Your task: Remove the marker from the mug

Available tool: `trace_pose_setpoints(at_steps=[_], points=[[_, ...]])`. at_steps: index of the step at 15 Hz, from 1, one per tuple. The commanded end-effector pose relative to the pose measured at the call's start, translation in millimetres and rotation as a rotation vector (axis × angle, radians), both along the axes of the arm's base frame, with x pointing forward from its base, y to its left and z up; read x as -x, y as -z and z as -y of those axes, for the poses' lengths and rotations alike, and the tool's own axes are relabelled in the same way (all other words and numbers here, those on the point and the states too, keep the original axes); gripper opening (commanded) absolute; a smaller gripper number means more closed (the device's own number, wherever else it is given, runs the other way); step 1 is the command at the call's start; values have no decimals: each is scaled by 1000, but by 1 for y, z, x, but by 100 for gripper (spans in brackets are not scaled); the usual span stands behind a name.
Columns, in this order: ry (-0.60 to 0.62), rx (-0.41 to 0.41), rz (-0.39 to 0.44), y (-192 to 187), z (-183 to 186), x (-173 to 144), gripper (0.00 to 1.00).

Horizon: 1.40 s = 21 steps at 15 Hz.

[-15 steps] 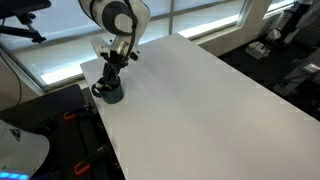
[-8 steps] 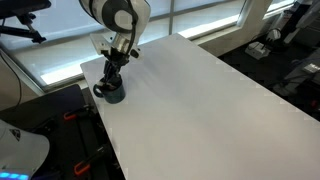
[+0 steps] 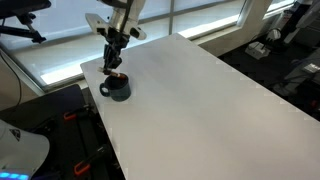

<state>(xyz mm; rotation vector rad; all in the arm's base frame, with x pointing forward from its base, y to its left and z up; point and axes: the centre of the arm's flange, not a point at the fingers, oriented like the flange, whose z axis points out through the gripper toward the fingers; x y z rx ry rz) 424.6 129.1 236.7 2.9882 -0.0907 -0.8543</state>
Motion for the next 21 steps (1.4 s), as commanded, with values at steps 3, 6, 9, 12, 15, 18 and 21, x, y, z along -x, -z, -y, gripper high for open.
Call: trace_pose_setpoints(at_steps=[3, 6, 9, 12, 15, 18, 21], points=[[57, -53, 60, -86, 1, -23, 5], [148, -81, 221, -104, 10, -46, 5], [227, -73, 387, -96, 33, -73, 5], [311, -52, 557, -67, 55, -90, 5], [357, -18, 670, -21, 76, -98, 5], [360, 3, 736, 29, 87, -94, 5], [362, 23, 735, 66, 92, -89, 5]])
